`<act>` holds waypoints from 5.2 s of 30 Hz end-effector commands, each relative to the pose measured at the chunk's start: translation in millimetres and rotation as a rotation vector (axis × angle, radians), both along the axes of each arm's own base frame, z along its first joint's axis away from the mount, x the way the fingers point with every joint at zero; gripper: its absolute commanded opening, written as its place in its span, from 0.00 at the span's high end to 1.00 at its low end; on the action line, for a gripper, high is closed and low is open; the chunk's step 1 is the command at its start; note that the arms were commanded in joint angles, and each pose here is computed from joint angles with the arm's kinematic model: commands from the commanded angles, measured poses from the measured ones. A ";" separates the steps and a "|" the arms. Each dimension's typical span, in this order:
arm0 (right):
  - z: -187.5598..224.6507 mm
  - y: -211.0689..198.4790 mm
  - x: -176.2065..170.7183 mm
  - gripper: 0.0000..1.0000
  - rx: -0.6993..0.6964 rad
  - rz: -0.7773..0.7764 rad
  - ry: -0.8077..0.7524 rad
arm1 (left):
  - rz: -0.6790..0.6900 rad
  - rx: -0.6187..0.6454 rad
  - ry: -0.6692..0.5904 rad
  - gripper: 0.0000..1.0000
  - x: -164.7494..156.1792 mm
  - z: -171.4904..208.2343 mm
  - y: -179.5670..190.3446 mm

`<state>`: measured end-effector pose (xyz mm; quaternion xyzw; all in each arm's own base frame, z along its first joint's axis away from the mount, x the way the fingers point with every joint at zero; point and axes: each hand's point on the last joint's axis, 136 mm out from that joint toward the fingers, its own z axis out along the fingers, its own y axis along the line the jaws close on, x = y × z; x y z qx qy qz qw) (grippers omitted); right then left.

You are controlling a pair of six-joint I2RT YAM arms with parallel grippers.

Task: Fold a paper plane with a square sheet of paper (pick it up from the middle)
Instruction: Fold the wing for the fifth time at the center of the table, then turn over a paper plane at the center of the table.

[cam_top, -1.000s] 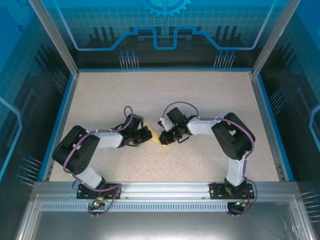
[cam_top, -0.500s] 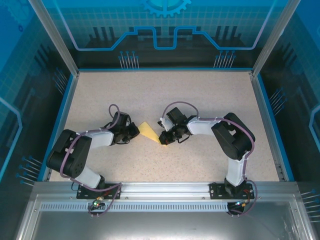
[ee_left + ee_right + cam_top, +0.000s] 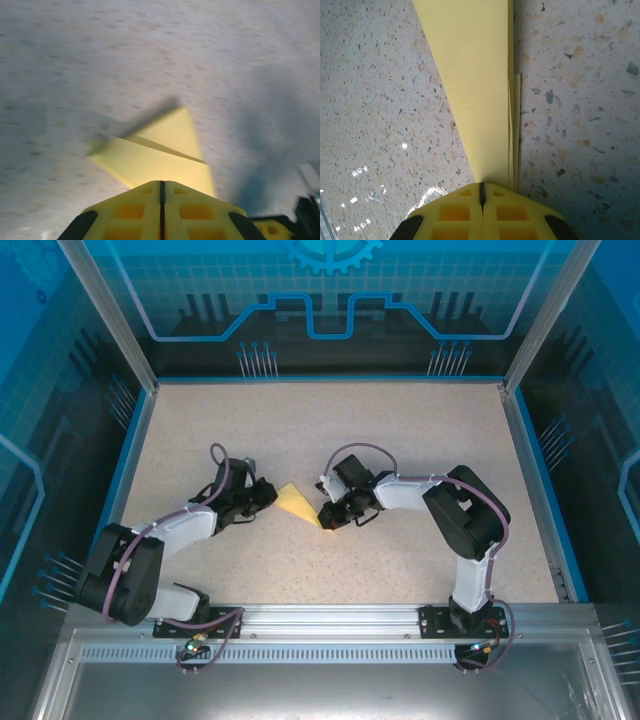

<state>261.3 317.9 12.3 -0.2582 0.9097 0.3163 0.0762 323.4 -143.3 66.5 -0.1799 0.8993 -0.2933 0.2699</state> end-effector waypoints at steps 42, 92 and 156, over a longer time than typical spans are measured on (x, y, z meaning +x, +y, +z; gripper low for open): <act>5.3 -11.4 -13.1 0.98 -0.033 0.030 0.033 | 0.383 0.219 0.079 0.86 17.5 -28.4 91.0; 93.4 -166.6 57.6 0.01 -0.132 -0.612 -0.362 | 0.111 0.845 0.459 0.21 -6.7 -24.8 -40.5; 131.2 -117.4 33.6 0.16 0.146 -0.486 -0.309 | -0.115 0.033 0.042 1.00 8.7 53.4 -125.6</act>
